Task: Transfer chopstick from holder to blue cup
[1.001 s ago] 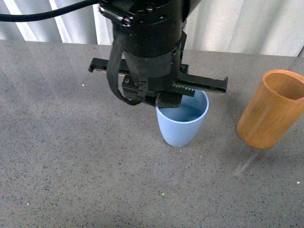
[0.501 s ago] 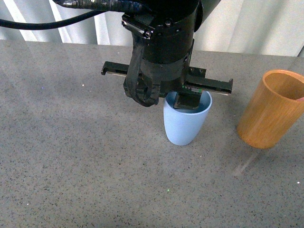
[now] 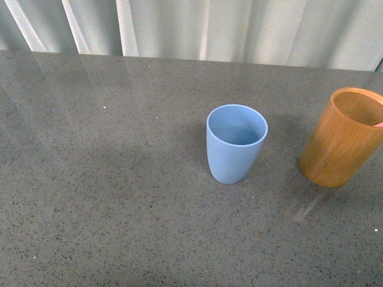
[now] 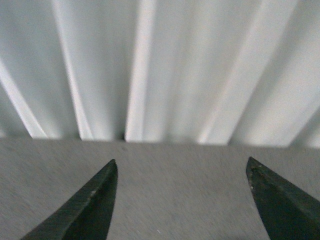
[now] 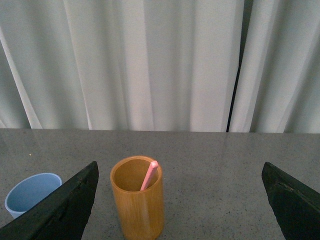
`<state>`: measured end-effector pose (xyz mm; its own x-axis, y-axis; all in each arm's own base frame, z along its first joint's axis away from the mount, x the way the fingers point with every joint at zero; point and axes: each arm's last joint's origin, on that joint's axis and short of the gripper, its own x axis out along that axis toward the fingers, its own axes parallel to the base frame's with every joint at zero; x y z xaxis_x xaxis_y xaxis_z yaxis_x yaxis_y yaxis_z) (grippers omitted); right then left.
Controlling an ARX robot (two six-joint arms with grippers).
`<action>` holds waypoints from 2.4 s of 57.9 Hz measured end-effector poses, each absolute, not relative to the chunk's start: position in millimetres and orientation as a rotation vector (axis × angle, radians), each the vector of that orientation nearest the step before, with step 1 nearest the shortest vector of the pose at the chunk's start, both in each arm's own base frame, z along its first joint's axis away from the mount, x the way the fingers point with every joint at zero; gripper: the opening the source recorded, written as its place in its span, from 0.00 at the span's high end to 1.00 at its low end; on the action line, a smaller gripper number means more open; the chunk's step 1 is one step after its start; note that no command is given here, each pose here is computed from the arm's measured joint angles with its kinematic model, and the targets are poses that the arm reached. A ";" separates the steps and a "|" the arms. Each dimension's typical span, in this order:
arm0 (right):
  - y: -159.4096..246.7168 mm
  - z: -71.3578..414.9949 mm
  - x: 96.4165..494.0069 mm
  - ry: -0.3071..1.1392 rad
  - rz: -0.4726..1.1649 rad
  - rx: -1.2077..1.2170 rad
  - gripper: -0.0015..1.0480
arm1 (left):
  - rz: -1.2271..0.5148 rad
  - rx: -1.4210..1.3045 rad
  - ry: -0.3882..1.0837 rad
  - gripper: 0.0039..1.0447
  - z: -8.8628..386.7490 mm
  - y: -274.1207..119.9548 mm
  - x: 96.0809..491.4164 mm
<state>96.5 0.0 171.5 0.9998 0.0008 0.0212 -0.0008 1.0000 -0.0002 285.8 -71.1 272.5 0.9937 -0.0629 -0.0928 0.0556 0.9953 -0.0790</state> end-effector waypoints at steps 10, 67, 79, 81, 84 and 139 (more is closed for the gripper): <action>0.0 171.5 96.5 -0.021 0.000 0.000 0.10 | 0.031 -0.033 -0.021 0.58 246.5 0.5 207.7; 0.0 171.5 96.5 -0.021 0.000 0.000 0.10 | -0.001 -0.007 0.004 0.97 173.9 -0.1 127.4; 0.0 171.5 96.5 -0.021 0.000 0.000 0.10 | -0.001 -0.006 -0.018 0.97 172.5 -0.1 122.0; 0.0 171.5 96.5 -0.021 0.000 0.000 0.10 | -0.002 -0.006 -0.022 0.97 173.0 -0.1 120.7; 0.0 171.5 96.5 -0.021 0.000 0.000 0.10 | -0.001 -0.006 -0.025 0.97 173.3 -0.1 119.2; -2.0 167.7 98.3 0.347 -0.108 0.016 0.10 | 0.000 -0.004 -0.016 0.97 169.7 -0.1 96.8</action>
<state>98.3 -2.0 167.7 0.9349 -0.1025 -0.3399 0.1079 0.9942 -0.0029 96.8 -0.1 169.7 0.9999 -0.0004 0.0162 0.0005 1.0000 -0.0044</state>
